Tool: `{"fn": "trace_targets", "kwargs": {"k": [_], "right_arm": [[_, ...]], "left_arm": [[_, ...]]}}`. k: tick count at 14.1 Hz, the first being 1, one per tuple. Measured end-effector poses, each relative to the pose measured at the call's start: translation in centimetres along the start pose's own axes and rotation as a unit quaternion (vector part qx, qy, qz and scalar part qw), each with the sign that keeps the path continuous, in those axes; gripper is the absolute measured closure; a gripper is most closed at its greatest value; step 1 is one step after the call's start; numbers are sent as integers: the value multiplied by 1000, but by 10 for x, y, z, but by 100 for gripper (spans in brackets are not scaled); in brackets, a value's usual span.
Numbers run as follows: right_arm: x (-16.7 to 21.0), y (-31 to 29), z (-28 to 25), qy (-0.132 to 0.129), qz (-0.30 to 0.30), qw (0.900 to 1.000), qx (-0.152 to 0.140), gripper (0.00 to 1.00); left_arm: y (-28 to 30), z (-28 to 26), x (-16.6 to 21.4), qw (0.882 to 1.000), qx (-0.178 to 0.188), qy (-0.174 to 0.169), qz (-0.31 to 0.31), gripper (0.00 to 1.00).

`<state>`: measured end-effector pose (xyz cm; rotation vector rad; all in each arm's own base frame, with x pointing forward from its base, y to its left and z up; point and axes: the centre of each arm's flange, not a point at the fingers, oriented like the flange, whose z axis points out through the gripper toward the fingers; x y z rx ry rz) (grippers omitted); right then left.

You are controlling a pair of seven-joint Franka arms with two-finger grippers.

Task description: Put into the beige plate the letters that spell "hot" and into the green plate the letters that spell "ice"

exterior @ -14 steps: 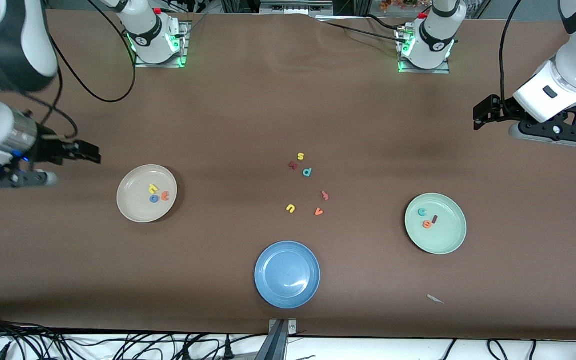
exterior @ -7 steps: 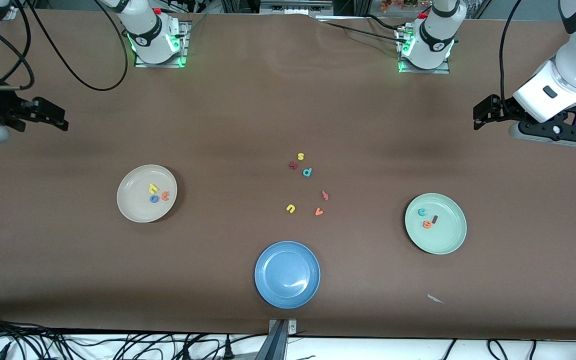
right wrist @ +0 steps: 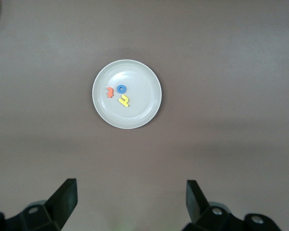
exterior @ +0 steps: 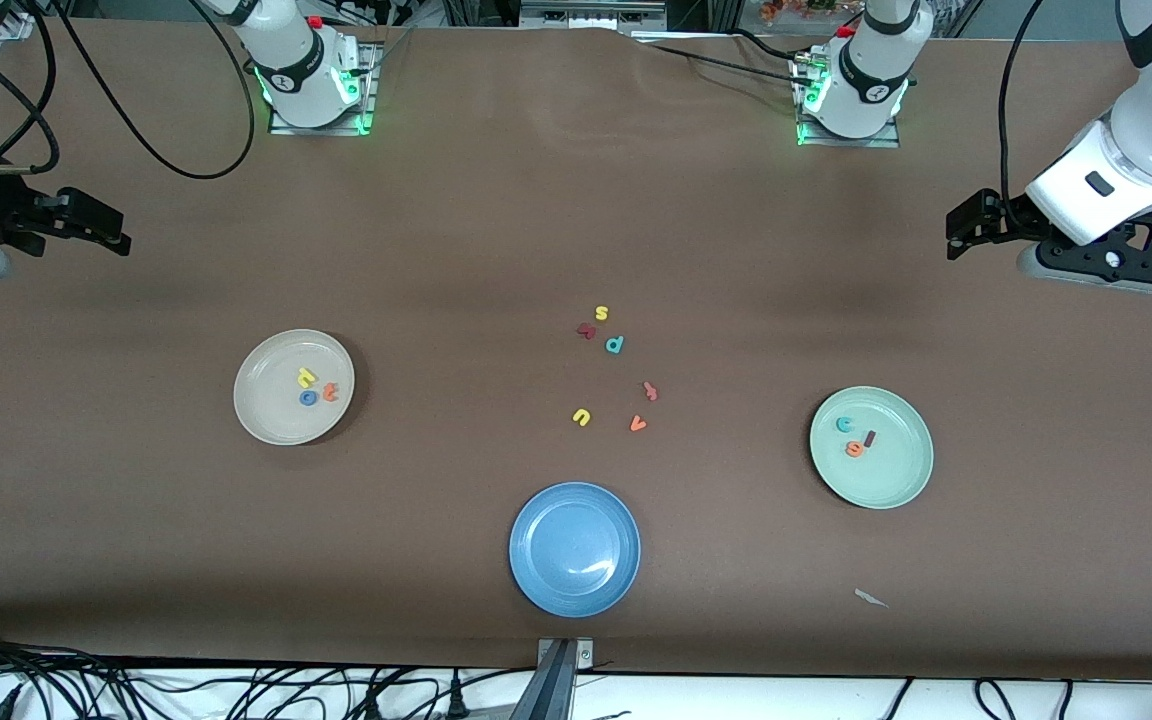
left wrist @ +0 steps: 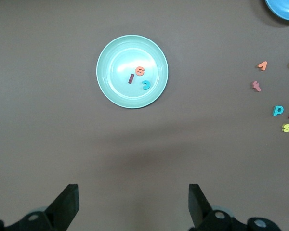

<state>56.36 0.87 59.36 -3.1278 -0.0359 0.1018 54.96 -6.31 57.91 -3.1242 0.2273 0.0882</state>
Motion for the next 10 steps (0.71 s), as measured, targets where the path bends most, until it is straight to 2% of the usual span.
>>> {"fn": "trace_targets", "kwargs": {"k": [10], "right_arm": [[1,1,2,-2,1,1000,0,0]], "left_arm": [[0,0,0,1000,0,0,0,0]]}}
